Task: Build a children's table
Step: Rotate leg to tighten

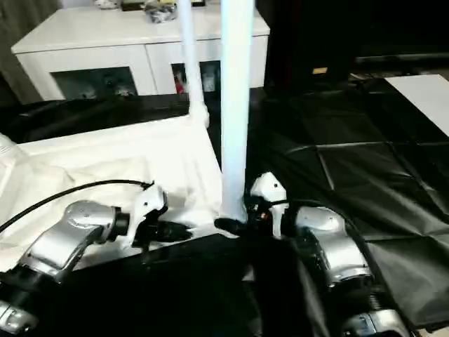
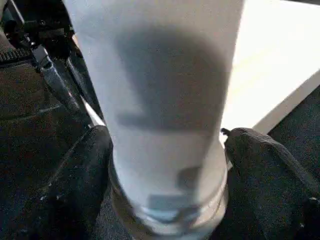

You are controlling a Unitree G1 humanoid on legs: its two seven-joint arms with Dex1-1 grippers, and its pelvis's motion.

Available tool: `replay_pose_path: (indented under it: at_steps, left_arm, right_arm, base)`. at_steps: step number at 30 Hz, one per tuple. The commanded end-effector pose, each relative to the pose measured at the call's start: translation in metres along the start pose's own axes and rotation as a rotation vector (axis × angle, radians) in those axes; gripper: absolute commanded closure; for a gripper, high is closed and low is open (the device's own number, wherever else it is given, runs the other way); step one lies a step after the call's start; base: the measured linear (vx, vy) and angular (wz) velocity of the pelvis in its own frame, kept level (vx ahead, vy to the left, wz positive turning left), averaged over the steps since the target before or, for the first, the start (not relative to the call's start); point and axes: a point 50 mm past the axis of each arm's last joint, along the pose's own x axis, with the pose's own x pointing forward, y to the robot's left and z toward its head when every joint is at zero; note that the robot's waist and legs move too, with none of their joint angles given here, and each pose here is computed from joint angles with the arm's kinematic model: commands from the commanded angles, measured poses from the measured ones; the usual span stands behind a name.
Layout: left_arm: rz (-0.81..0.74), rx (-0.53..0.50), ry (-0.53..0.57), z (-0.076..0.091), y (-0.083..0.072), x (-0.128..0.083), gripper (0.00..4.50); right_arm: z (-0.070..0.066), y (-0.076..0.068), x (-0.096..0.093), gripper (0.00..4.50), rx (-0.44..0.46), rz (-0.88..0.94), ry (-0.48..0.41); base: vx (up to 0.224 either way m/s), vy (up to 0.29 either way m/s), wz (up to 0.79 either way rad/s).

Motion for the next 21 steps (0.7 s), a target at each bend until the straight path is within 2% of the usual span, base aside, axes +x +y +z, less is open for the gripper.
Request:
replay_pose_path:
  at_steps: [1, 3, 4, 7, 8, 12, 15, 19, 21]
  left_arm:
    - [-0.040, 0.009, -0.023, 0.005, -0.003, -0.002, 4.50]
    - [-0.041, 0.011, -0.019, 0.005, -0.003, -0.002, 4.50]
    - [-0.041, 0.011, -0.019, 0.005, -0.003, -0.002, 4.50]
    - [-0.041, 0.009, -0.017, 0.005, -0.004, -0.002, 4.50]
    - [-0.042, 0.009, -0.017, 0.005, -0.004, -0.003, 4.50]
    - [-0.035, 0.008, -0.014, 0.005, -0.003, -0.003, 4.50]
    - [-0.006, 0.001, -0.010, 0.004, -0.001, -0.001, 4.50]
    - [0.178, -0.029, 0.014, 0.005, 0.016, 0.012, 4.50]
    - [0.208, -0.033, 0.018, 0.005, 0.018, 0.014, 4.50]
  right_arm:
    - [0.002, 0.001, 0.000, 0.91, -0.007, 0.034, 0.008]
    - [0.000, 0.002, 0.000, 1.06, -0.008, 0.050, 0.025]
    - [0.000, 0.002, 0.000, 1.31, -0.008, 0.050, 0.025]
    - [-0.001, 0.002, -0.001, 1.44, -0.007, 0.058, 0.028]
    - [-0.001, 0.002, -0.001, 1.62, -0.007, 0.058, 0.028]
    - [0.001, 0.001, 0.000, 1.73, -0.002, 0.045, 0.019]
    - [0.001, -0.003, 0.004, 1.75, 0.009, -0.019, 0.006]
    - [-0.006, -0.016, 0.022, 1.76, 0.048, -0.313, 0.025]
    - [-0.007, -0.018, 0.025, 1.77, 0.055, -0.354, 0.029]
  base:
    - [0.000, 0.000, 0.00]
    - [0.000, 0.000, 0.00]
    - [0.000, 0.000, 0.00]
    - [0.000, 0.000, 0.00]
    - [0.000, 0.000, 0.00]
    - [0.000, 0.000, 0.00]
    - [0.000, 0.000, 0.00]
    - [0.000, 0.000, 0.00]
    - [0.000, 0.000, 0.00]
